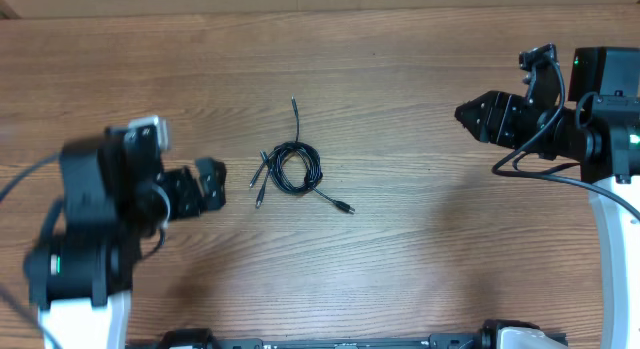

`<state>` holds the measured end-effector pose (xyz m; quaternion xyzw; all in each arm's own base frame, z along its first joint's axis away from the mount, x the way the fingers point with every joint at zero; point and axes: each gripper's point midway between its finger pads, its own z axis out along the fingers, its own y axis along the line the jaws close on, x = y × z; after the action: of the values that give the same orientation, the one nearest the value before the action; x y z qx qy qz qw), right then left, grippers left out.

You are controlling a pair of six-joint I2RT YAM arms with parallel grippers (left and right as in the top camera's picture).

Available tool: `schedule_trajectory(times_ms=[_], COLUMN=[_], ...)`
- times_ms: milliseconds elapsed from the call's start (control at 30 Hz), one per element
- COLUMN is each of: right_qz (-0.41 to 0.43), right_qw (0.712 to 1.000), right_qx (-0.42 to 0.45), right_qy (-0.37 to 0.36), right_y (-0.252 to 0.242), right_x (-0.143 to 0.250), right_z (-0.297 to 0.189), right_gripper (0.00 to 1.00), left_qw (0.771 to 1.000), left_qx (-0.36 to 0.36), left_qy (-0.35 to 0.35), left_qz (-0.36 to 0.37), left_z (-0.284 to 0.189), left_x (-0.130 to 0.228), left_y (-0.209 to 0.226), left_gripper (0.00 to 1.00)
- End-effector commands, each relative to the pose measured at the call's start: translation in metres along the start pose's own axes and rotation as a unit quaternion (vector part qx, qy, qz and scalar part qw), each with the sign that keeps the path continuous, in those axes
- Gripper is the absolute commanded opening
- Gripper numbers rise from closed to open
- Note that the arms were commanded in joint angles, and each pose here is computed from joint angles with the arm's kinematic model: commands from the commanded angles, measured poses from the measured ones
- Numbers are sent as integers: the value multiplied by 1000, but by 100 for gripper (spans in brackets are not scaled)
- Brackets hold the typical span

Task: Untangle cables
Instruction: 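Raise both arms and move grippers toward the black cable bundle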

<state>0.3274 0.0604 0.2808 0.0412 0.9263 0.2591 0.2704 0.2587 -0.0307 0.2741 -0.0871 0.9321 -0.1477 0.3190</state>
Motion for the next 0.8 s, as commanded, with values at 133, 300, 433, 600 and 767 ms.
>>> schedule_trajectory(times_ms=[133, 300, 433, 600, 767], right_qz=[13, 13, 11, 18, 34], right_qw=[999, 999, 999, 999, 997], right_qx=[-29, -28, -28, -25, -29], right_qy=[29, 29, 27, 37, 63], right_y=[10, 10, 10, 5, -3], right_x=[14, 14, 12, 12, 12], right_z=[0, 0, 1, 8, 27], right_gripper=[63, 67, 71, 74, 73], left_qw=[989, 974, 958, 944, 947], left_qx=[28, 14, 16, 35, 19], left_qy=[147, 212, 265, 309, 309], left_qz=[-13, -74, -104, -107, -80], left_z=[74, 114, 146, 181, 210], left_x=[9, 21, 36, 50, 56], left_y=[-15, -7, -3, -4, -3], left_gripper=[100, 100, 100, 13, 42])
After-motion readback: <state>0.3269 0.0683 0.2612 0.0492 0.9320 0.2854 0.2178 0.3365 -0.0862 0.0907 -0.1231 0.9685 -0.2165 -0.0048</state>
